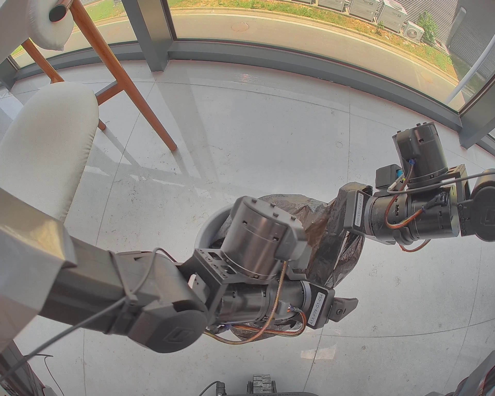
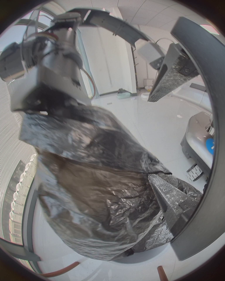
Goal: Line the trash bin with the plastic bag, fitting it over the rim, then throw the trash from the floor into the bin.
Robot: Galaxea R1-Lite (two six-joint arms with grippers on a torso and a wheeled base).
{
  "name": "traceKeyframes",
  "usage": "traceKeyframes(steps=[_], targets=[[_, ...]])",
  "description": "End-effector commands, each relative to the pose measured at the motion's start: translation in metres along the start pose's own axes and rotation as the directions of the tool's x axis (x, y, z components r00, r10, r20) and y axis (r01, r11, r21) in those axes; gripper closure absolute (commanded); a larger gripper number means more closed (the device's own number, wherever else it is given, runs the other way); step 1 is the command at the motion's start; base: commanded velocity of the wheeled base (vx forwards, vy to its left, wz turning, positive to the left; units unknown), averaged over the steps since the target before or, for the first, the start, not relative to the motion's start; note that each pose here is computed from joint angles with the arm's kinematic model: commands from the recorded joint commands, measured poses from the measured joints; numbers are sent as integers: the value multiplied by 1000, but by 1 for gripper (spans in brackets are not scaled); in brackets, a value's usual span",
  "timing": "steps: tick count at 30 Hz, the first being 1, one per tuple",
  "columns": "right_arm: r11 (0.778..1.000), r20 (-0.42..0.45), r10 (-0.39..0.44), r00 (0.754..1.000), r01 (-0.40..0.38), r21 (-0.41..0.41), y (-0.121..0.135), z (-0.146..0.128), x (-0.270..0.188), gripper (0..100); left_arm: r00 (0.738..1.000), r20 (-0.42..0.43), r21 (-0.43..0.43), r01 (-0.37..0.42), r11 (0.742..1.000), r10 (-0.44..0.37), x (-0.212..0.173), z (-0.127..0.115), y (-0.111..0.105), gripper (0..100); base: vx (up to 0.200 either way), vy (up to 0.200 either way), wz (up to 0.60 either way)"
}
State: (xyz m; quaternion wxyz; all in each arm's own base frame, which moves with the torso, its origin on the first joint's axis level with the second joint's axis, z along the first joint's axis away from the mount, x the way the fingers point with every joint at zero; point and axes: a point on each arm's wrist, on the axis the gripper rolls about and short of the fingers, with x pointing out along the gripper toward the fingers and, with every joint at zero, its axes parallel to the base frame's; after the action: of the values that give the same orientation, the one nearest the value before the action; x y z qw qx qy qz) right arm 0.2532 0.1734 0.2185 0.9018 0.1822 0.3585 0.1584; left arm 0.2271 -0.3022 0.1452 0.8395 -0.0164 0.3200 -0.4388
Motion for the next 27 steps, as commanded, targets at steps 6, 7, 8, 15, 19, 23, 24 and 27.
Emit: traceKeyframes(steps=[6,7,8,15,19,23,24,27], targets=[[1000,15,-4,1000,4,10,-1,6,1,100,992,-26,-12,-127,992,127,30,-12,12,0,0,0,0],[1000,15,-4,1000,4,10,-1,6,1,100,990,-23,-14,-137,990,137,31,-11,13,0,0,0,0],[1000,17,-3,1000,3,10,-1,7,0,100,989,-17,-16,-145,989,145,32,-10,13,0,0,0,0],[1000,16,-5,1000,5,10,-1,6,0,100,982,1,-49,-187,981,187,32,1,23,0,0,0,0],[1000,20,-2,1000,2,10,-1,7,-1,100,978,28,-69,-203,977,205,31,10,32,0,0,0,0],[1000,19,-3,1000,3,10,-1,7,-1,100,976,38,-78,-210,975,213,35,14,37,0,0,0,0],[1000,20,-2,1000,2,10,-1,7,-1,100,976,38,-78,-211,974,215,35,14,37,0,0,0,0],[1000,19,-3,1000,3,10,-1,7,-1,100,976,36,-78,-212,974,215,36,14,37,100,0,0,0]])
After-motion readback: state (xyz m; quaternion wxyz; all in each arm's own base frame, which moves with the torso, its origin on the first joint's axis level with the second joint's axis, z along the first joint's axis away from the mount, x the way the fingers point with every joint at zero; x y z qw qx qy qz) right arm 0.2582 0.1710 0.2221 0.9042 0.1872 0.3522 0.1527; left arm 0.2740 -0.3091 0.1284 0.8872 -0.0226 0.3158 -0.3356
